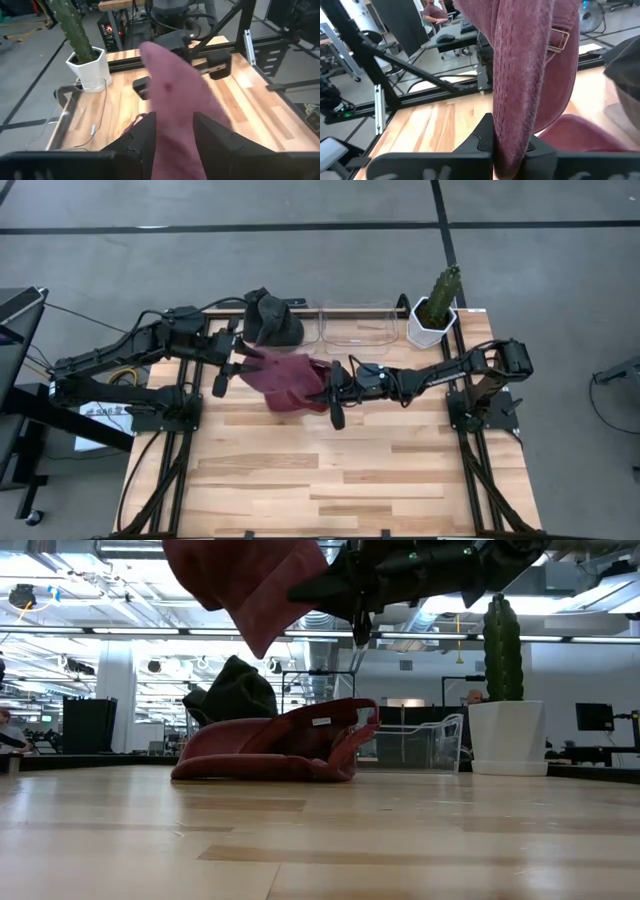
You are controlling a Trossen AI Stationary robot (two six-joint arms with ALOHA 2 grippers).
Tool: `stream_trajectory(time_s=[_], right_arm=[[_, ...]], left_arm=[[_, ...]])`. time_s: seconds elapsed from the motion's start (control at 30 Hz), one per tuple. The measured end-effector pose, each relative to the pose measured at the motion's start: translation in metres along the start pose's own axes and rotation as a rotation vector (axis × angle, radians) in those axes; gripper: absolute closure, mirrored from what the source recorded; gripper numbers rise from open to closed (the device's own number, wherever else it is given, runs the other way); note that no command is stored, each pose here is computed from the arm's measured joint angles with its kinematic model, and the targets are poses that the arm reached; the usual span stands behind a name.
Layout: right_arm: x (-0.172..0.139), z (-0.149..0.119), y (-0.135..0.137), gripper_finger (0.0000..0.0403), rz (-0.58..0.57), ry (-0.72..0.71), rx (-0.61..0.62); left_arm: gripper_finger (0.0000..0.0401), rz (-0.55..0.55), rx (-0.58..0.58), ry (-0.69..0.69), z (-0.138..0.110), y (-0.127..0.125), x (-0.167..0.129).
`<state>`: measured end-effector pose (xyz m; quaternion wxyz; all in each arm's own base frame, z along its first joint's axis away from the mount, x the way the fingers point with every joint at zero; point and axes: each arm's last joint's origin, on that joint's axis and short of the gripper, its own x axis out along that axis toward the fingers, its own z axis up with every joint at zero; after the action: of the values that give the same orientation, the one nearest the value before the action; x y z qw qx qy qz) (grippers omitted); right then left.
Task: Pick & Place hat
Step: Put the right red cap into the right transparent bin
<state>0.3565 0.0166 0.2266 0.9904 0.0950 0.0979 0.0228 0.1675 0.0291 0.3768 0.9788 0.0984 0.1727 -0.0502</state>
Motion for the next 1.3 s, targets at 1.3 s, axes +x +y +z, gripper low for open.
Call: stream_trajectory(time_s=[1.3], right_arm=[[-0.02,0.017,0.02,0.0402,-0.092,-0.019,-0.083]], left_arm=[[0.0275,-0.067,-0.145,0.083,-0.008,-0.005,0.002]])
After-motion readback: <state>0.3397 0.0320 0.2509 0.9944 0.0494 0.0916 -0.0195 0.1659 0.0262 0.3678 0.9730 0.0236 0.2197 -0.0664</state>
